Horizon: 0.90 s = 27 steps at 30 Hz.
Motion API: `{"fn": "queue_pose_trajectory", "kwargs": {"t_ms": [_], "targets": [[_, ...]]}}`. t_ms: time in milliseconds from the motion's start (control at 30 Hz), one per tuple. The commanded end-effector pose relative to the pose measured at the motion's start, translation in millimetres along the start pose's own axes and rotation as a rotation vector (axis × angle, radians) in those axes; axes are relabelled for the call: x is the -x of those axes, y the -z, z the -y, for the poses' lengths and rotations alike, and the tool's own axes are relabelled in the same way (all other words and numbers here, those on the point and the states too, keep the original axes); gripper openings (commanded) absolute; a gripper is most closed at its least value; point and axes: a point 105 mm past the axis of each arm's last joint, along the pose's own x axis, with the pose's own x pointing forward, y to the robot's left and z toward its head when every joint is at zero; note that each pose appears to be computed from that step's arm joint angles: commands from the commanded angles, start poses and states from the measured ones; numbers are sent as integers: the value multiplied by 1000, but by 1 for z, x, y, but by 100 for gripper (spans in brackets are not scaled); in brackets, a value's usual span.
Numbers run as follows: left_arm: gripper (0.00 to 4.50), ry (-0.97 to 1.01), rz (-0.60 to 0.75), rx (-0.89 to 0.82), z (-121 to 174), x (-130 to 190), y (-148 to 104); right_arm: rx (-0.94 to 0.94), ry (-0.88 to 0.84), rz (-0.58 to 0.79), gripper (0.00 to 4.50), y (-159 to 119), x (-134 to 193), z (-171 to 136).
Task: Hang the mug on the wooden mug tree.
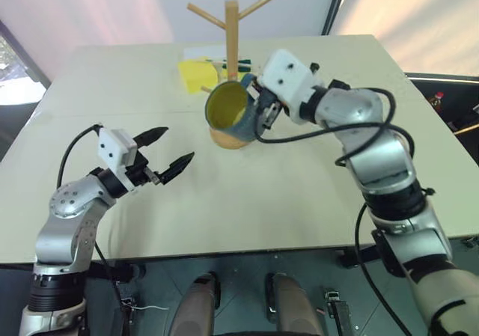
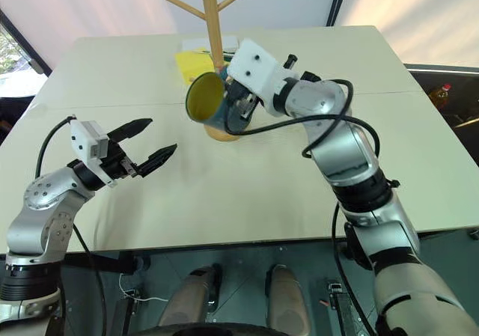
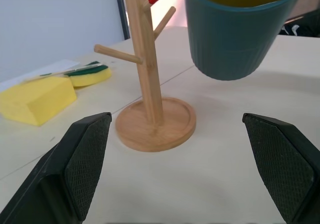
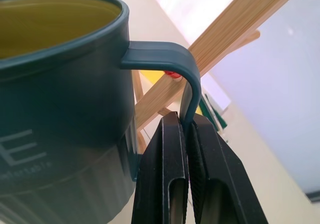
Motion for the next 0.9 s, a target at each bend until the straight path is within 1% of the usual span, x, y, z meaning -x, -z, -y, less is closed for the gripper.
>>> {"fn": "queue_pose_trajectory", "kwargs": {"t_ms": [33,400,900], "targets": [[450,0,45,-41,0,2,-15,10,38,20,10,-19,-4,10],[450,-4,66,-35,1,1,-19,20,27,0,10,-25,-23,9],[450,11,93,-23,6,-2,-26,2,47,-14,10,-19,-44,12]]}}
